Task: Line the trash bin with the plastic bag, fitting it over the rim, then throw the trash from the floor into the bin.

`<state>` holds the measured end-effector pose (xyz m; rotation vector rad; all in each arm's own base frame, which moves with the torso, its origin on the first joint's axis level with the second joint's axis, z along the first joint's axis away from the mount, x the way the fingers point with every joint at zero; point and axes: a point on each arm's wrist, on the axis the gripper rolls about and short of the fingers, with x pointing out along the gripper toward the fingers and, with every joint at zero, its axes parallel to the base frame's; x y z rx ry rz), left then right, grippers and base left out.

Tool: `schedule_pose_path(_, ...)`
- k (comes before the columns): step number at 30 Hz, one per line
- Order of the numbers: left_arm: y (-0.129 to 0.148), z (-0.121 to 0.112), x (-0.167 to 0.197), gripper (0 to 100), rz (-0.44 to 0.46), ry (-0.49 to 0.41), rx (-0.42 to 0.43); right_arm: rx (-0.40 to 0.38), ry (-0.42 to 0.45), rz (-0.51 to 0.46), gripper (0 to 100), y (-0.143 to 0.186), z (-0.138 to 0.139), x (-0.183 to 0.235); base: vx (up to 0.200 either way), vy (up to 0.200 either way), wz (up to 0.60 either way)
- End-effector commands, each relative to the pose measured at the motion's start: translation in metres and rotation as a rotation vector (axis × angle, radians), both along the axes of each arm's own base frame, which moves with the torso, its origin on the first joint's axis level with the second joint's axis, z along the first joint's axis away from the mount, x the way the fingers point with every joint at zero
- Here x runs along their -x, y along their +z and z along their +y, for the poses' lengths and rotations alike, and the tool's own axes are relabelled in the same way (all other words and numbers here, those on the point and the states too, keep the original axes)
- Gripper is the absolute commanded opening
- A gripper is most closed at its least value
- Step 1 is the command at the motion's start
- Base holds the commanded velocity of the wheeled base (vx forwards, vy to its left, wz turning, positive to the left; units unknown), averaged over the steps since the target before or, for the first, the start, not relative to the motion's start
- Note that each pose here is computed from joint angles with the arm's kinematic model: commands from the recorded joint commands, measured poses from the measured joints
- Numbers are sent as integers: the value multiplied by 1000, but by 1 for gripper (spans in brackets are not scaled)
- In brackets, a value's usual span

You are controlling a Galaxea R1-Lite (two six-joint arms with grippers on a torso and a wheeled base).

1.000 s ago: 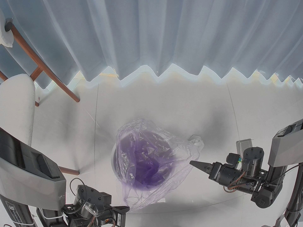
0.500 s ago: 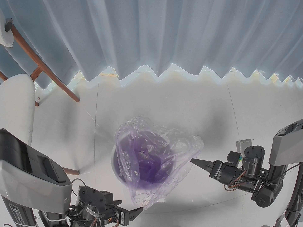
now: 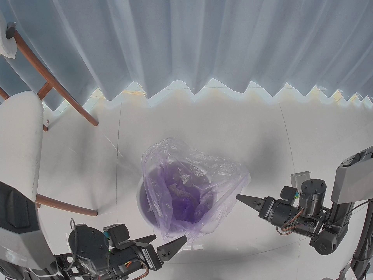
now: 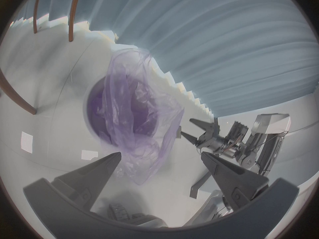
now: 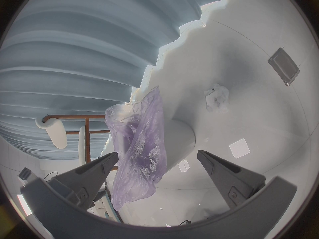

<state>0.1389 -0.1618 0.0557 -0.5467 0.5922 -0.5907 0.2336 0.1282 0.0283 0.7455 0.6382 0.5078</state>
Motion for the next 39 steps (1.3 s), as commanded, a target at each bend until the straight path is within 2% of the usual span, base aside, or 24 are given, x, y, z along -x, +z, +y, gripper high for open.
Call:
schedule_pose_path(1,8,4,4,100,-27,32,23,-11,0,-21,100,3,0,-1,0,0,0)
schedule_pose_path(9,15,21,-8,100,-61,129,26,-10,-3,-22,100,3,0,-2,0,0,0)
schedule_pose_path(12,-2,34,-22,100,-36,190,-119,-4,-5,-27,100,2,-1,-3,0,0,0)
schedule_pose_path(15,-15,40,-38,100,-37,233,-183,1,-3,-35,100,3,-1,-3,0,0,0)
schedule_pose_path(21,-34,31,-86,100,-52,303,-163,1,-2,-41,100,4,-1,-3,0,0,0)
schedule_pose_path(22,-35,30,-88,100,-53,298,-156,1,-2,-41,100,4,-1,-3,0,0,0)
schedule_pose_path(24,-33,25,-96,100,-56,225,-103,-2,-1,-48,100,6,-1,-3,0,0,0)
schedule_pose_path(27,-28,21,-104,100,-69,188,-50,-5,1,-53,100,8,-1,-2,0,0,0)
schedule_pose_path(39,-29,18,-127,100,-109,213,-15,-5,6,-48,100,7,1,-2,0,0,0)
